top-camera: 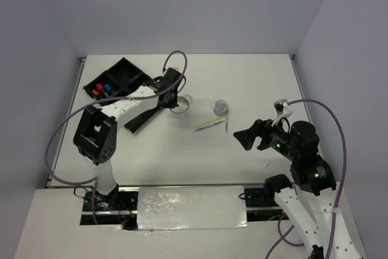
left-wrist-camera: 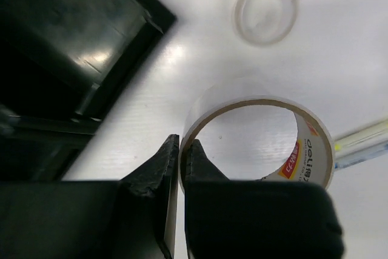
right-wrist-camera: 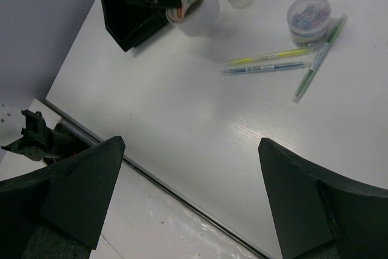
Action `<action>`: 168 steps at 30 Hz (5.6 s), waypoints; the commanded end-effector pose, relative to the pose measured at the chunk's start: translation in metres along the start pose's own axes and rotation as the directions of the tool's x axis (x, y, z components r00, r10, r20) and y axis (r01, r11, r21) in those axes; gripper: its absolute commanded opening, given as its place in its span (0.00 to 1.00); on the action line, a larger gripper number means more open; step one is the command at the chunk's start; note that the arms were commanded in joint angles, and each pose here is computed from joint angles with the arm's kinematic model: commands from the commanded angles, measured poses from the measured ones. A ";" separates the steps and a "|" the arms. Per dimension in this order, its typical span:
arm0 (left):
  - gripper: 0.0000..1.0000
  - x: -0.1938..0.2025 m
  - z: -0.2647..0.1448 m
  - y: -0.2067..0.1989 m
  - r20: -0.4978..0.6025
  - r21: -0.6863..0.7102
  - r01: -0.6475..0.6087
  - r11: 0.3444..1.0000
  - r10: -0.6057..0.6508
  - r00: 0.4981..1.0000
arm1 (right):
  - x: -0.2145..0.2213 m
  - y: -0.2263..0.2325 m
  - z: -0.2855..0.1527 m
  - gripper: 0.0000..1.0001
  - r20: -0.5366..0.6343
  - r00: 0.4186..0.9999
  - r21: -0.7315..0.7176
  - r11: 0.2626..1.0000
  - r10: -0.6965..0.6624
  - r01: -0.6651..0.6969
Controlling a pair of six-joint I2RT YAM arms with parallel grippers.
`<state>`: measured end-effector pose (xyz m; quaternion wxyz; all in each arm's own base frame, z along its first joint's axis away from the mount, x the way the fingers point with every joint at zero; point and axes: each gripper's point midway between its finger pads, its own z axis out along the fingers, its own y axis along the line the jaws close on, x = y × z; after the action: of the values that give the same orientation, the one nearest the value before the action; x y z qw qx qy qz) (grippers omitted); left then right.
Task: Sort the stationery into containers
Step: Pick up the stationery from the center of the board, then place the stationery in the storage box, then pick up the stationery from the center of the board, then place the stationery in the storage box.
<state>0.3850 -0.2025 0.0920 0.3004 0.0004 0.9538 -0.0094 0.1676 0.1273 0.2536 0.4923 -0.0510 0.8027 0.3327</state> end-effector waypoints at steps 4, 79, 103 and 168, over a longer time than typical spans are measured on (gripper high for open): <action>0.00 -0.115 -0.048 0.061 0.213 -0.086 0.183 0.979 -0.162 0.964 | -0.008 0.007 0.009 1.00 0.014 1.000 -0.051 0.999 -0.012 0.013; 0.76 -0.079 0.012 -0.060 0.174 0.080 -0.017 0.997 0.003 0.985 | -0.004 0.006 -0.002 1.00 0.017 0.999 -0.007 0.999 -0.051 0.051; 0.55 -0.053 0.098 -0.045 0.001 0.150 0.053 0.987 -0.054 0.999 | -0.002 0.005 0.001 1.00 0.013 0.999 -0.010 0.999 -0.048 0.048; 0.39 -0.204 0.089 0.281 0.219 -0.118 0.468 0.876 -0.437 0.872 | 0.002 -0.002 0.006 1.00 0.004 0.998 0.014 0.998 -0.058 0.058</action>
<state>0.5880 0.0768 0.1163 0.3433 -0.2648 0.9011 0.0090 0.1692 0.1299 0.2434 0.4895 -0.0645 0.8105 0.3152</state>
